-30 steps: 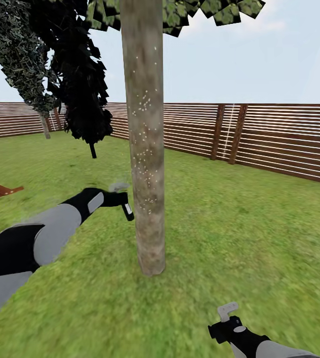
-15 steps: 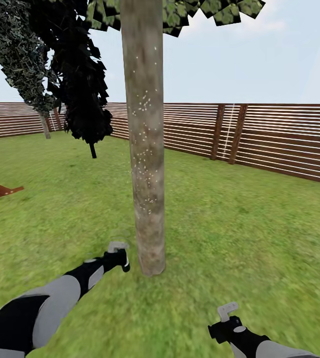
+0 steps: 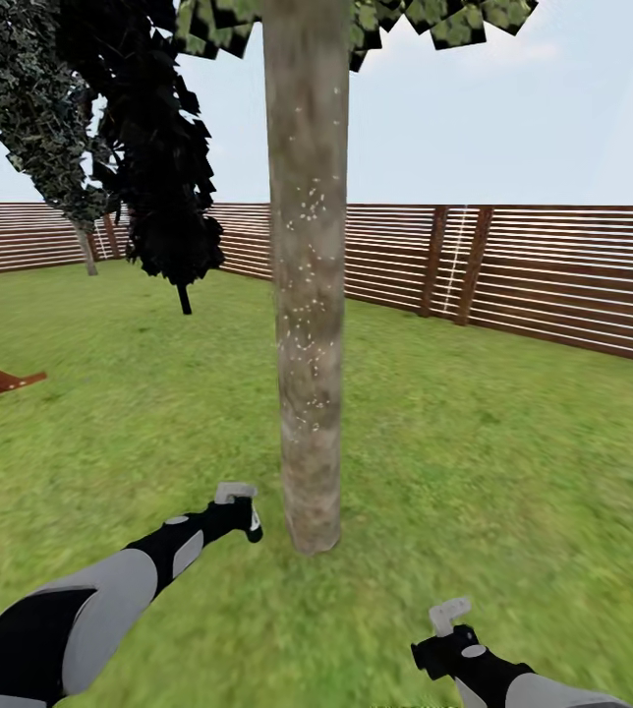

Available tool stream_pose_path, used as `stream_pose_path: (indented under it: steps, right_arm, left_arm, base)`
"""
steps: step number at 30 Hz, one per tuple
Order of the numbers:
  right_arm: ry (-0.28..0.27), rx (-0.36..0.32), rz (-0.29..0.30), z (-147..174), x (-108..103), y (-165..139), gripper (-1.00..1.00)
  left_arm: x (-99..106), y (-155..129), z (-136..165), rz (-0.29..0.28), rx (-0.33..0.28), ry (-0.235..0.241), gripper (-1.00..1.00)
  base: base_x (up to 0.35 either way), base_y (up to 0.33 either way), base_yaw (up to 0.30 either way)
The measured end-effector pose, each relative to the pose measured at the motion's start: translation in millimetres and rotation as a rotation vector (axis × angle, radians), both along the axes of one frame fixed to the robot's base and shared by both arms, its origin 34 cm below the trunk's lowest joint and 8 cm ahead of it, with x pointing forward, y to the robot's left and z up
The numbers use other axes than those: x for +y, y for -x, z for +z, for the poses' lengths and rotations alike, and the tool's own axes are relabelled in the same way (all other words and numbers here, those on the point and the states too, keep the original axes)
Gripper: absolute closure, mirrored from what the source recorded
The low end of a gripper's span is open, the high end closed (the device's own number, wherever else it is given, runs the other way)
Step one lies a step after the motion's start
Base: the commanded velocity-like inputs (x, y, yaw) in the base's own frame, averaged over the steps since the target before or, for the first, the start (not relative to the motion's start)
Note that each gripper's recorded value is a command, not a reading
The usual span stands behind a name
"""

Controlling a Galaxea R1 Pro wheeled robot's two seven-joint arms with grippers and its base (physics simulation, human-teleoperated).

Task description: In the garden, pick up the pesticide atomizer on the floor and spray pesticide onto both trees until each tree trunk is fully covered.

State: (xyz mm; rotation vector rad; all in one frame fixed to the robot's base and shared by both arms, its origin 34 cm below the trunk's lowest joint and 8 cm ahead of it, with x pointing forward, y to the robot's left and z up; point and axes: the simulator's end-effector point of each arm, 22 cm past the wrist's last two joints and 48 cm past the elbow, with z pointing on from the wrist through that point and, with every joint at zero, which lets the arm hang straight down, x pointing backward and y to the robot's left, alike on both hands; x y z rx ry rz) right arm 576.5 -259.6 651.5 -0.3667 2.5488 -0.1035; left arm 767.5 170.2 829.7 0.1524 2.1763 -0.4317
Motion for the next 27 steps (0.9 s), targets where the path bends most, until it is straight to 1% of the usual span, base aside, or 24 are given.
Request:
stream_pose_path:
  steps: [15, 19, 24, 27]
  right_arm:
    - [0.0, 0.0, 0.0, 0.0, 0.1, 0.0, -1.0]
    - [-0.001, 0.0, 0.001, 0.0, 0.9, 0.0, -1.0]
    - [-0.002, 0.001, 0.001, -0.1, 1.4, 0.1, -1.0]
    - [-0.003, 0.001, 0.002, -0.1, 1.5, 0.1, -1.0]
  left_arm:
    - [-1.0, 1.0, -0.3, -0.006, 0.004, 0.004, 1.0]
    - [-1.0, 1.3, -0.8, -0.006, 0.006, 0.004, 1.0]
    - [-1.0, 1.3, -0.7, -0.006, 0.006, 0.004, 1.0]
    - [-1.0, 1.2, -0.6, -0.006, 0.006, 0.005, 1.0]
  base:
    - [0.001, 0.35, -0.281]
    - [0.003, 0.35, -0.116]
    - [0.071, 0.35, -0.028]
    - [0.113, 0.35, -0.172]
